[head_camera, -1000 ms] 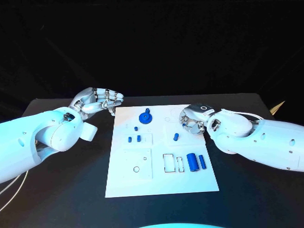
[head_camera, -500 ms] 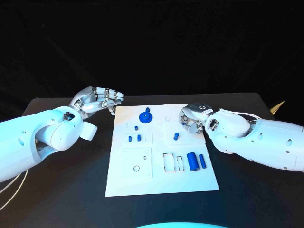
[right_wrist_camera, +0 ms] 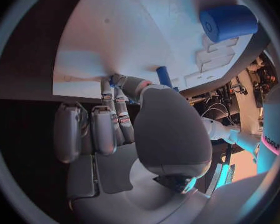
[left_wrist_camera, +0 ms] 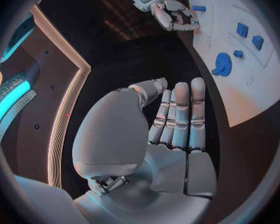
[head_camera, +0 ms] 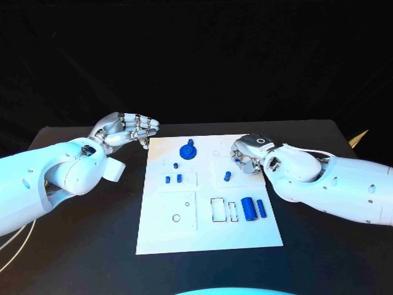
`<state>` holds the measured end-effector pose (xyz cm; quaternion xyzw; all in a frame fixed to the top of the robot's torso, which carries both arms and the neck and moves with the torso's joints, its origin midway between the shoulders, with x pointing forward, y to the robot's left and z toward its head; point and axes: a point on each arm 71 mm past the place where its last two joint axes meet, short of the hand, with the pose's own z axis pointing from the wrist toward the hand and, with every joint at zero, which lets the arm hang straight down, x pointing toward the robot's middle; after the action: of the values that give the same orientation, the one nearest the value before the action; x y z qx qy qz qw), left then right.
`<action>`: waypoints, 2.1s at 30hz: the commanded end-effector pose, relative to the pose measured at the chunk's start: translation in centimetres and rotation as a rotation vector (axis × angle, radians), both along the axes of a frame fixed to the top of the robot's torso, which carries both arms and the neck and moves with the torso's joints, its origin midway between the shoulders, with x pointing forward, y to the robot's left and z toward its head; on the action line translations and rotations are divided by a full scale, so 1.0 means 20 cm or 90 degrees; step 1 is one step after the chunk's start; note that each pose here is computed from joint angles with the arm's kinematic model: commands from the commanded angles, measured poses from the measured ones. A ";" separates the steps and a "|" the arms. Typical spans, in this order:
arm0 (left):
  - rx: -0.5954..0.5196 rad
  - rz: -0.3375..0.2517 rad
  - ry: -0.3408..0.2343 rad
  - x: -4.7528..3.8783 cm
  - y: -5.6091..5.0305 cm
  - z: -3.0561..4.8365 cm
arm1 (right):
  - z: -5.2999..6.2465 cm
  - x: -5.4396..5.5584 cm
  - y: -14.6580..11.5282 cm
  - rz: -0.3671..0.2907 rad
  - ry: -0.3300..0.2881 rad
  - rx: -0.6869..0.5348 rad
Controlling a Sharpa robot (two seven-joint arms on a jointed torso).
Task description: Assemble the parts on the task board
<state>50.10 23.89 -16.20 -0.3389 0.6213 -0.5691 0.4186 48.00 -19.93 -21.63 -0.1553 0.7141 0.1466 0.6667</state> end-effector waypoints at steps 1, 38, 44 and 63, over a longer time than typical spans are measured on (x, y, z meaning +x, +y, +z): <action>-0.008 -0.006 -0.004 -0.002 -0.01 0.007 | 0.00 -0.01 0.01 0.002 -0.025 0.013; -0.044 0.018 0.023 0.019 0.03 -0.005 | 0.20 -0.25 0.10 0.064 -0.071 0.195; -0.045 0.017 0.023 0.022 0.02 -0.007 | 0.21 -0.35 0.23 0.111 -0.054 0.236; -0.050 0.005 0.025 0.046 -0.06 -0.016 | -0.01 -0.50 0.53 0.194 0.029 0.261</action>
<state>51.04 23.00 -16.66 -0.3712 0.6085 -0.5765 0.3995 38.05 -9.57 -21.77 -0.1076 0.6554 0.3856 0.6405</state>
